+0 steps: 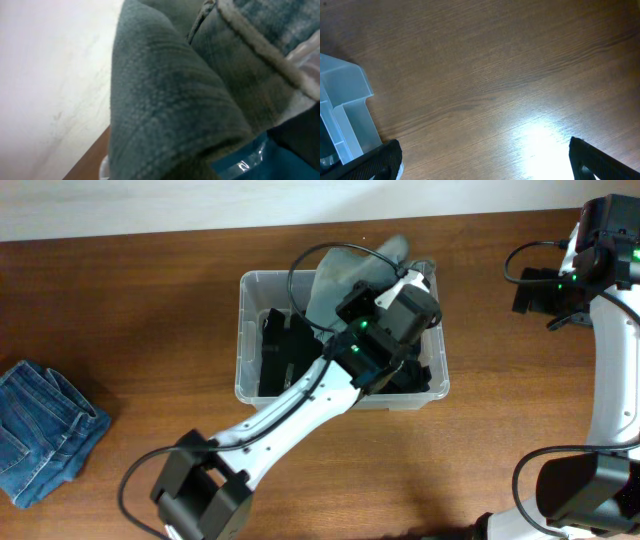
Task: Pack container
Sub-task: 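Carry the light-blue denim over the container's right half, then lower the denim onto the garments and press it flat with the left gripper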
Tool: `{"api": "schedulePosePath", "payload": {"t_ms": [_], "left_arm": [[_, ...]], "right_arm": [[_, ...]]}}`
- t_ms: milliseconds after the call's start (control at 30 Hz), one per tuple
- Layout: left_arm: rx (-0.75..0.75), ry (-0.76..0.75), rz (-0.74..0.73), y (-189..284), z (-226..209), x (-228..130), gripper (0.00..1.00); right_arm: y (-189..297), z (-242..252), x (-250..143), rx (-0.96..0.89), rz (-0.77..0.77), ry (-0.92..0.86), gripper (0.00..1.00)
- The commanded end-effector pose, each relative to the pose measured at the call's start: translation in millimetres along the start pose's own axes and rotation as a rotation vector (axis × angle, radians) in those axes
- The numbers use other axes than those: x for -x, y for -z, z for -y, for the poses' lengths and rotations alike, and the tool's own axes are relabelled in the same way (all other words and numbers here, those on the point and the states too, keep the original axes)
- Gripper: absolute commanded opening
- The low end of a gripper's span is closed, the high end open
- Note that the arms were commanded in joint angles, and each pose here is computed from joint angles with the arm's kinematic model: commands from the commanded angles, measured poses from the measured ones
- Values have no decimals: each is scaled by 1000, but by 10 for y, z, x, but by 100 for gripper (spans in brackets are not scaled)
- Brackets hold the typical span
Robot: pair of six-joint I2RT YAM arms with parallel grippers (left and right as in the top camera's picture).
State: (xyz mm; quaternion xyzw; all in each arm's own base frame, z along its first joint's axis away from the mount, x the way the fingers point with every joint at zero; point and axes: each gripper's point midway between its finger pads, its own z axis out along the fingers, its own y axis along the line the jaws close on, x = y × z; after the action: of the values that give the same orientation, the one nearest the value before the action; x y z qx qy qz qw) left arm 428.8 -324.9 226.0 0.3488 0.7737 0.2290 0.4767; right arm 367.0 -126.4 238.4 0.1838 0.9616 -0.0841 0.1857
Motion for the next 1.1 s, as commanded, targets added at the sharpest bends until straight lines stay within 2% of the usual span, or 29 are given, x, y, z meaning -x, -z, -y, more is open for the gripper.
{"api": "schedulePosePath", "payload": {"t_ms": [0, 100, 333, 500, 633, 667, 733, 767, 800, 967, 1000, 1067], "left_arm": [[38, 40, 0, -17, -65, 60, 0], [18, 2, -9, 45, 36, 43, 0], [-83, -233, 16, 357, 496, 91, 0], [-239, -338, 25, 594, 924, 10, 1], [-335, -406, -5, 700, 1113, -143, 33], [-361, -421, -16, 717, 1150, -191, 44], [-419, -453, -43, 760, 1225, -306, 74], [-447, -467, -55, 780, 1258, -359, 95], [-478, -482, -70, 808, 1294, -420, 99], [-513, -523, -117, 879, 1272, -537, 99], [-513, -523, -116, 895, 1247, -518, 98], [-509, -511, -103, 952, 1154, -411, 89]], "right_arm": [[33, 30, 23, -9, 13, -12, 99], [33, 30, 23, -9, 13, -12, 99], [33, 30, 23, -9, 13, -12, 99], [33, 30, 23, -9, 13, -12, 99], [33, 30, 23, -9, 13, -12, 99], [33, 30, 23, -9, 13, -12, 99], [33, 30, 23, -9, 13, -12, 99], [33, 30, 23, -9, 13, -12, 99], [33, 30, 23, -9, 13, -12, 99], [33, 30, 23, -9, 13, -12, 99], [33, 30, 23, -9, 13, -12, 99], [33, 30, 23, -9, 13, -12, 99]]}}
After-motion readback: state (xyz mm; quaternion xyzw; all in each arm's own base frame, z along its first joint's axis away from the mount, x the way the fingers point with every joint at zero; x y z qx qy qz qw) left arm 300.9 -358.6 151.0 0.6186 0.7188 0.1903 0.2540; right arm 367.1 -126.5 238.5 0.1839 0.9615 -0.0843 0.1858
